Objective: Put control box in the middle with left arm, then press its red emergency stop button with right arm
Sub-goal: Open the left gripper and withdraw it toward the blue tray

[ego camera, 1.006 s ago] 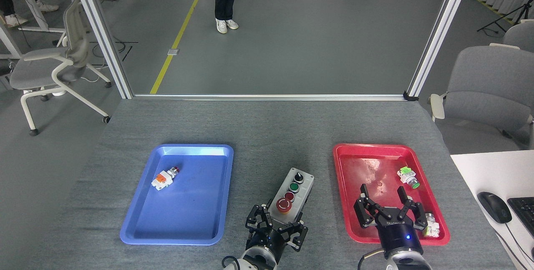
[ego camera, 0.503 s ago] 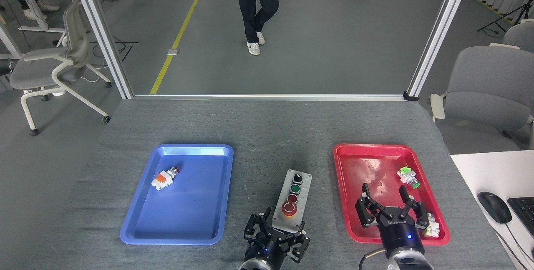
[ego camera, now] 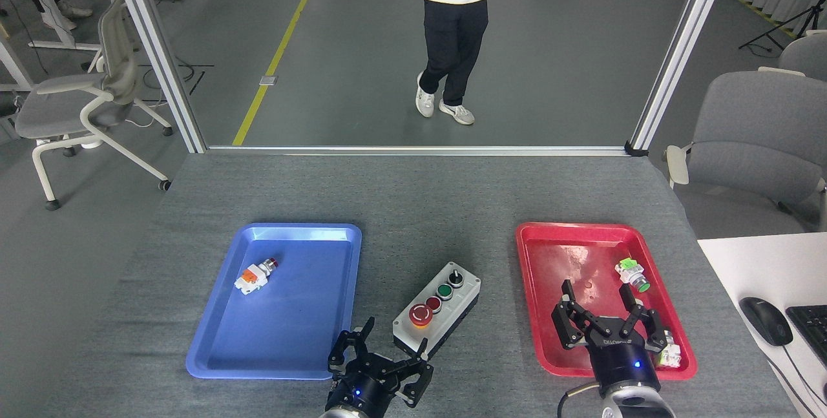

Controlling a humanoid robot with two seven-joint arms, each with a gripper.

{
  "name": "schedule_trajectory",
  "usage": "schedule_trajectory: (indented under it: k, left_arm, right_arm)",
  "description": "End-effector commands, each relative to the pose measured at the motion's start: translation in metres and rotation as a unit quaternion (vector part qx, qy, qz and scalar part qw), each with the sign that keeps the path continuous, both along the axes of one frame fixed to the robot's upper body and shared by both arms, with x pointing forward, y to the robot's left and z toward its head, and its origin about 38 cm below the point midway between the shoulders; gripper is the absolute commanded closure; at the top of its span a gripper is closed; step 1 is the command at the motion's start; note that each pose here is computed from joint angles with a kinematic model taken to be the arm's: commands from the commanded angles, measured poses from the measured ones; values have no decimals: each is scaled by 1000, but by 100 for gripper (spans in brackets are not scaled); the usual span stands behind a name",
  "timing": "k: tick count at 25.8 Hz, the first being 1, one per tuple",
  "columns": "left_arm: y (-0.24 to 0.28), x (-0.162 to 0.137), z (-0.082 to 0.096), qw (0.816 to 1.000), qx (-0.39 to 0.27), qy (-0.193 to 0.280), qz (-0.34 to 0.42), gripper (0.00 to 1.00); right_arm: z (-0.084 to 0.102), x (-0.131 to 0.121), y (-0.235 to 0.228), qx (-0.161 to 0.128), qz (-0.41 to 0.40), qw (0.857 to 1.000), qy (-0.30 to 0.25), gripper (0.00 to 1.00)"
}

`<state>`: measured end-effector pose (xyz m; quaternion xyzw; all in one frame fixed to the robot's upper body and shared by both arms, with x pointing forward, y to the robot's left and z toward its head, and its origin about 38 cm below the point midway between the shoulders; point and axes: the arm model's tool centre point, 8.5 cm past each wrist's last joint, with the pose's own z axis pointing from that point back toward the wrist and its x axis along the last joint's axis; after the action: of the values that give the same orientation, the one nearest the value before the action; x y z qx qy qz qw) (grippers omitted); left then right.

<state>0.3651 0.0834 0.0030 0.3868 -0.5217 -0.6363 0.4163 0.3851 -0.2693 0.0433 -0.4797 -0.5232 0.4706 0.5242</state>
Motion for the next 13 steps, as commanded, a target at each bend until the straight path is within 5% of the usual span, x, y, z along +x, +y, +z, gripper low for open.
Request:
schedule_trajectory:
  k: [1,6,13]
  left_arm:
    - [31,-15,17,1000,-4,-21,-1,2]
    - [76,-25,48,998,-28,-55,26,1]
    - [164,15,91,983,-46,-112,137,1]
  right_arm:
    - [0,-1,0,10,-6,1000,-1,1]
    - [-2,-20,-1,3,-9,1000,0,1]
    - [-3,-20,-1,3,-8,1000,2,1]
